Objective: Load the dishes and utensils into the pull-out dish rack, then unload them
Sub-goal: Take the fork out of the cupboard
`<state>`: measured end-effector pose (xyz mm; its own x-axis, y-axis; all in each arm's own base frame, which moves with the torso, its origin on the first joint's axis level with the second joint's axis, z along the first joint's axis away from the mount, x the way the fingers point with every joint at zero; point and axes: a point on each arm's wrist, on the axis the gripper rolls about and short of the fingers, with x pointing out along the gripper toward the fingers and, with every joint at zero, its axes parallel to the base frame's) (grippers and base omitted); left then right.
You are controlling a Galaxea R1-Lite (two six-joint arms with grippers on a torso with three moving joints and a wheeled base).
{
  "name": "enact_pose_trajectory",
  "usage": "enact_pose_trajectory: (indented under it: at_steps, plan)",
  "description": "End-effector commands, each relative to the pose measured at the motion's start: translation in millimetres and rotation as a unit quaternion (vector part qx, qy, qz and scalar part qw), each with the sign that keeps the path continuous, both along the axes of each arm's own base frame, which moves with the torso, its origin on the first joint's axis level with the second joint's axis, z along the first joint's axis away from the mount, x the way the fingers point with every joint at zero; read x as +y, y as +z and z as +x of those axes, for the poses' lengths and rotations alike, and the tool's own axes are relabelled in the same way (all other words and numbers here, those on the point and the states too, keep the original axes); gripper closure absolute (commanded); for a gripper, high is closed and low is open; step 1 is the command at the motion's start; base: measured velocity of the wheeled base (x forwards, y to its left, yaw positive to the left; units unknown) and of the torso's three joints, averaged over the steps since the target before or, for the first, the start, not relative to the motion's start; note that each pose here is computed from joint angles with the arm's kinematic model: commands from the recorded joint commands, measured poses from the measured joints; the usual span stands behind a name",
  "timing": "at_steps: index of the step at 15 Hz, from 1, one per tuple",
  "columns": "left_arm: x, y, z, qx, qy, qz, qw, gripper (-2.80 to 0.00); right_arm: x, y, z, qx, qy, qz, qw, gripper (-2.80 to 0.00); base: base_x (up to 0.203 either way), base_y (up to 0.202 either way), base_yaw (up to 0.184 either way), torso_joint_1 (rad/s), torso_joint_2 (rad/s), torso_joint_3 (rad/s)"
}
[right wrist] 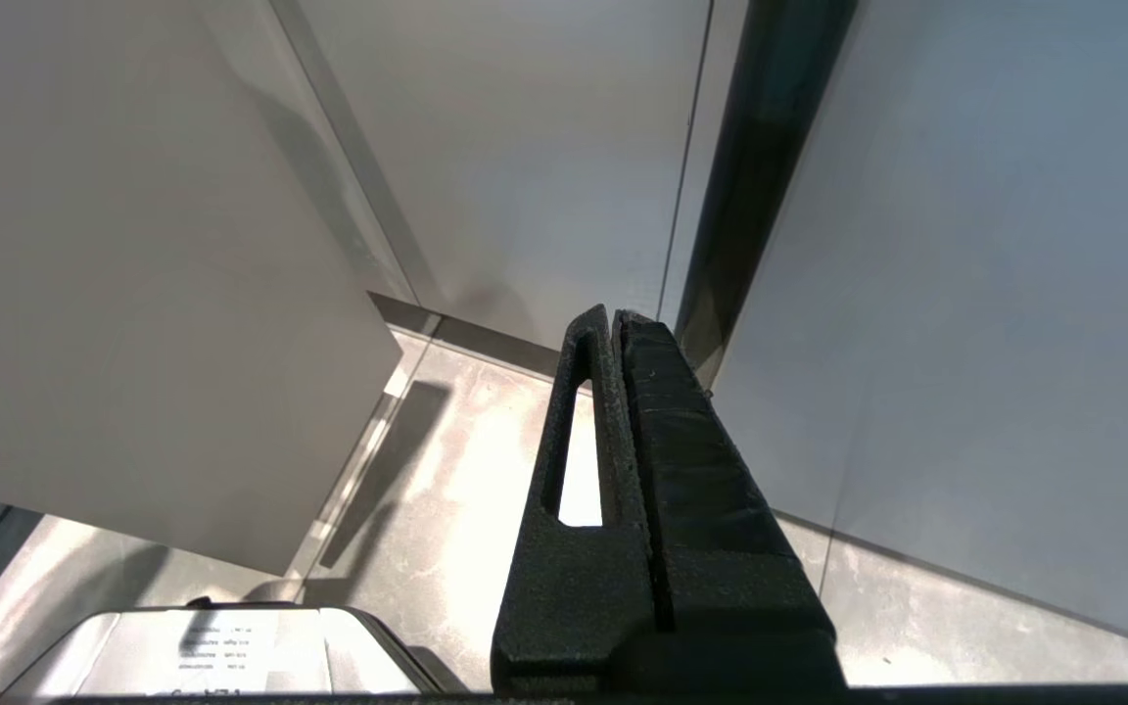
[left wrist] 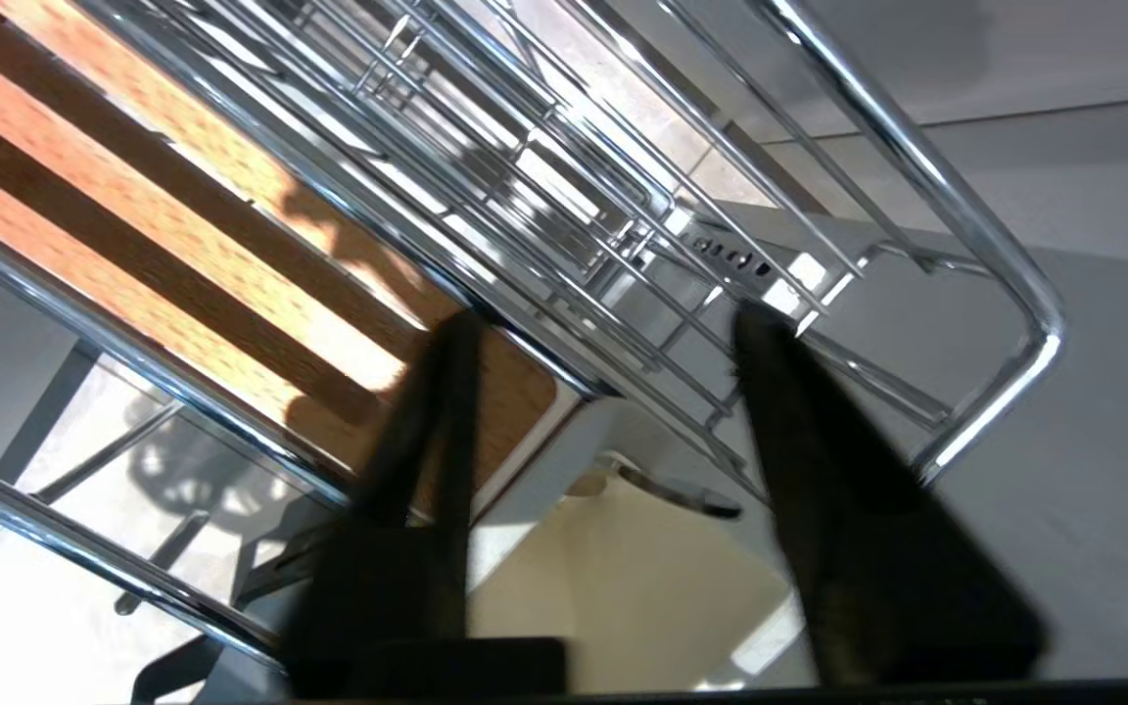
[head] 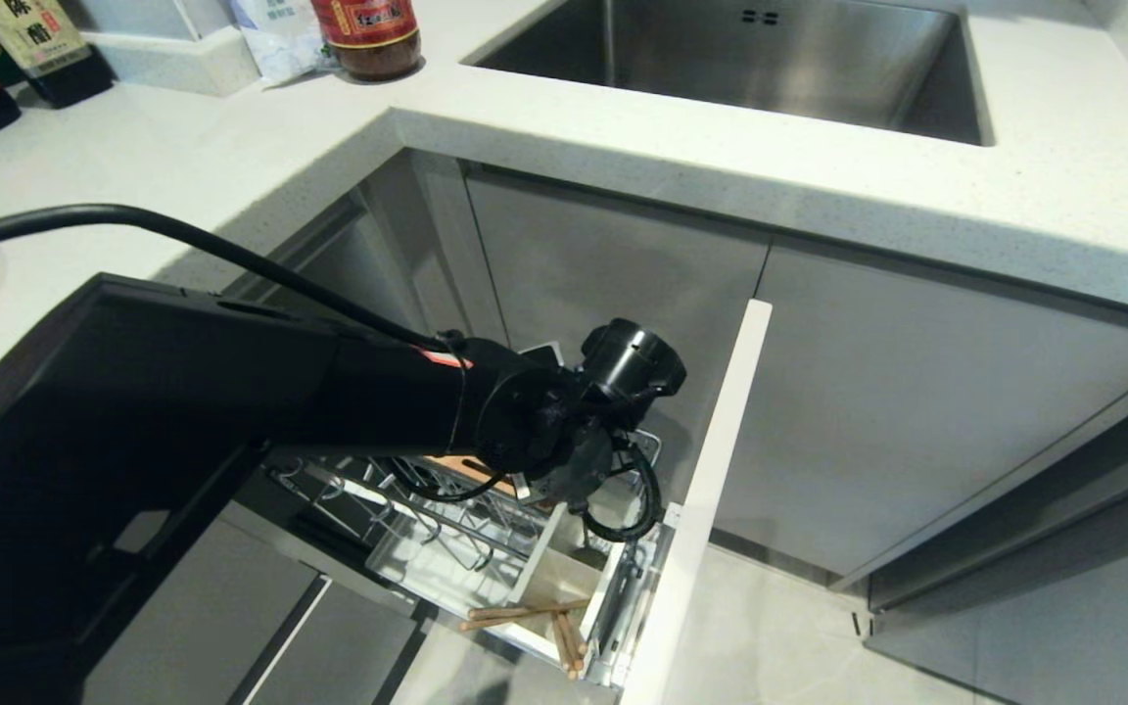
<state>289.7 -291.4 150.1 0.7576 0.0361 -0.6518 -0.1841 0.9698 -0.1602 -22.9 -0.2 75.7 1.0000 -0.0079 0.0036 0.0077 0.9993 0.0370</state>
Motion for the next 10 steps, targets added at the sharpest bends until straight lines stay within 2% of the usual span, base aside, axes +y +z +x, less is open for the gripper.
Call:
enact_pose_trajectory:
  at_steps: [1, 7, 10]
  plan:
    - [0, -1, 0, 0.000, 0.002, 0.000, 1.0000, 0.00, 0, 0, 0, 0.000, 0.000, 0.000, 1.000, 0.00, 0.000, 0.000, 0.000, 0.000, 0.00, 0.000]
    - [-1, 1, -2, 0.000, 0.000, -0.001, 1.0000, 0.00, 0, 0, 0, 0.000, 0.000, 0.000, 1.000, 0.00, 0.000, 0.000, 0.000, 0.000, 0.00, 0.000]
    - [4, 23, -13, -0.016, -0.005, -0.020, 0.9997, 0.00, 0, 0, 0, 0.000, 0.000, 0.000, 1.000, 0.00, 0.000, 0.000, 0.000, 0.000, 0.00, 0.000]
